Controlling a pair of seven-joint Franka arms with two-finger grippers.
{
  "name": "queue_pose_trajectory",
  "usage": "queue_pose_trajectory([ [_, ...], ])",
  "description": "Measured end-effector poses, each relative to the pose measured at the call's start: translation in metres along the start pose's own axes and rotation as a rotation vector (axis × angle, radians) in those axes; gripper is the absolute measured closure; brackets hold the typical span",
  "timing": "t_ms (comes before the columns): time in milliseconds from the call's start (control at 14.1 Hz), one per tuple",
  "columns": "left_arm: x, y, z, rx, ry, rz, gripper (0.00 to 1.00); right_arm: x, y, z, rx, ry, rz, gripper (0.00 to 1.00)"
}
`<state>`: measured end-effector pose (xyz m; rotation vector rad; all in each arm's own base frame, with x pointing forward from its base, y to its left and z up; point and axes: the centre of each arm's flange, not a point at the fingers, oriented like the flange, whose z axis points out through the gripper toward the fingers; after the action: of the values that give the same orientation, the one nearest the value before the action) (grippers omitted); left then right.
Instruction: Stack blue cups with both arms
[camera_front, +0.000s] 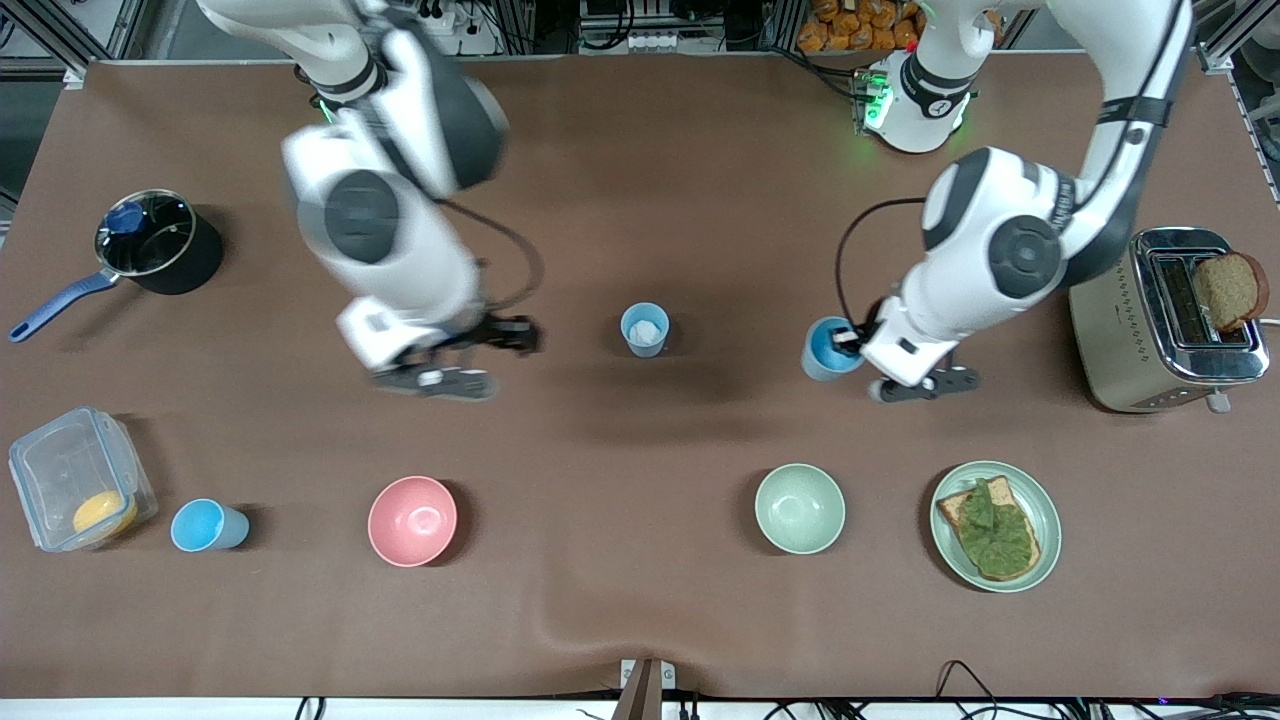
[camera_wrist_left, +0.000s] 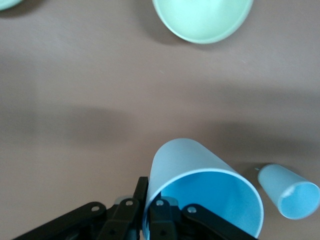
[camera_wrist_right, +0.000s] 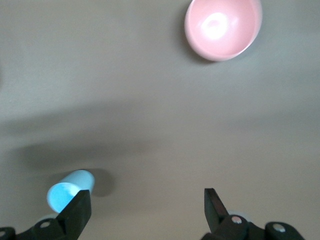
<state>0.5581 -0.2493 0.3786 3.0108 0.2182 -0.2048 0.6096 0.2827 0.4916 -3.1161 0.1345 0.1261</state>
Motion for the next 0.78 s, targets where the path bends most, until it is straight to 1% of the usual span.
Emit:
queue_pose_trajectory([
  [213,-0.031,0.056,0.015,0.007,-0.018,-0.009,0.95,0.027,0.096,-0.026,-0.001,-0.024,-0.082,0.0],
  [355,-0.048,0.092,0.027,0.006,-0.033,-0.031,0.95,0.035,0.149,-0.038,0.003,-0.039,-0.108,0.0],
  [426,-0.054,0.109,0.032,0.002,-0.039,-0.045,0.95,0.035,0.166,-0.045,0.005,-0.04,-0.112,0.0],
  [639,-0.07,0.155,0.054,-0.006,-0.067,-0.068,0.95,0.016,0.177,-0.058,0.005,-0.035,-0.114,0.0],
  [781,-0.088,0.182,0.082,0.009,-0.1,-0.056,0.95,0.005,0.18,-0.054,0.005,-0.025,-0.114,0.0],
])
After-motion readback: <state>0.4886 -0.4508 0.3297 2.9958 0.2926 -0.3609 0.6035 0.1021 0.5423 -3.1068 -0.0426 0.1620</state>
